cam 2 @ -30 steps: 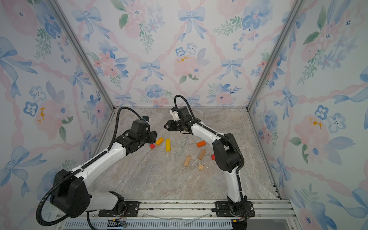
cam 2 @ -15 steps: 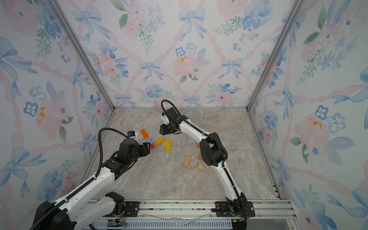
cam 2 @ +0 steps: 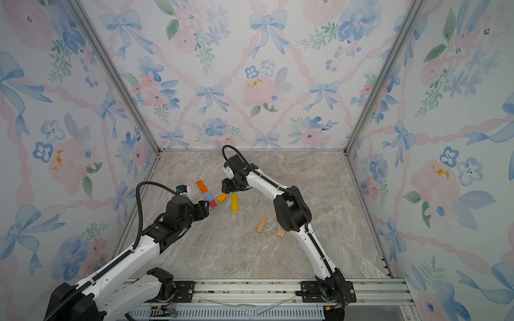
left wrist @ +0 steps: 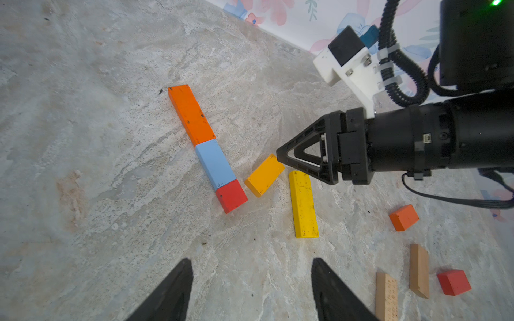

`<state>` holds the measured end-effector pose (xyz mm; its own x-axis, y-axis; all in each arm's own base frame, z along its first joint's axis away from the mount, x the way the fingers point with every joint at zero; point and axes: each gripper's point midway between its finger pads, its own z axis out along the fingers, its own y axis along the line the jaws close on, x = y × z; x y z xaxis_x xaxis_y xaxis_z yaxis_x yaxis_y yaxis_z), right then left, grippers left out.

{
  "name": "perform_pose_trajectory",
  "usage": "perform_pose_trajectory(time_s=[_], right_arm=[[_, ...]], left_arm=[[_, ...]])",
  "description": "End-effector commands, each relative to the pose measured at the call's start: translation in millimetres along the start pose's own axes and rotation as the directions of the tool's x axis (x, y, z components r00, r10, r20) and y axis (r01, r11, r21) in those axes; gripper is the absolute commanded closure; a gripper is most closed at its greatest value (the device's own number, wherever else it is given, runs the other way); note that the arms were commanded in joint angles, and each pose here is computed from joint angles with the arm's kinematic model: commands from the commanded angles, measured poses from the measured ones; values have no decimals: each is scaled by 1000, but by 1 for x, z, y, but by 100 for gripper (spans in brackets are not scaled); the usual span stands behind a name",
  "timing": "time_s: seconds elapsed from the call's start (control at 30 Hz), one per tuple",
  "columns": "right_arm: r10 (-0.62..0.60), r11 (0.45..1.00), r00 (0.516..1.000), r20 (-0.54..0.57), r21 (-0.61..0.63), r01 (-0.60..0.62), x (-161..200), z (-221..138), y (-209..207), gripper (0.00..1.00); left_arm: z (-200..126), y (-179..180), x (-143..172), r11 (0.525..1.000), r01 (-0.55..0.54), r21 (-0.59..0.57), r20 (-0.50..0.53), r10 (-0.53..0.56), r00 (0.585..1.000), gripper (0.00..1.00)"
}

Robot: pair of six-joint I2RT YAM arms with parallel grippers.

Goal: Assemble the letter v with building blocks
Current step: Assemble the building block at the center of the board.

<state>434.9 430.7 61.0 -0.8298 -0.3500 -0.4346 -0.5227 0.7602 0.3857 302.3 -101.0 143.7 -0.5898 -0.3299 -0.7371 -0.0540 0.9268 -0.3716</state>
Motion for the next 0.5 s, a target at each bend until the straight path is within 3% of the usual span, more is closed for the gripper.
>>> perform_pose_trajectory(time_s=[0.0,0.47], right_arm=[[6,1000,1000,-1,-22,-6,0,11,5,43],[30,998,1000,-4,-52,-30,-3,28,7,43]], left_arm=[[0,7,0,1000,5,-24,12,-5,1000,30],[0,9,1,1000,9,-29,9,-9,1000,30]])
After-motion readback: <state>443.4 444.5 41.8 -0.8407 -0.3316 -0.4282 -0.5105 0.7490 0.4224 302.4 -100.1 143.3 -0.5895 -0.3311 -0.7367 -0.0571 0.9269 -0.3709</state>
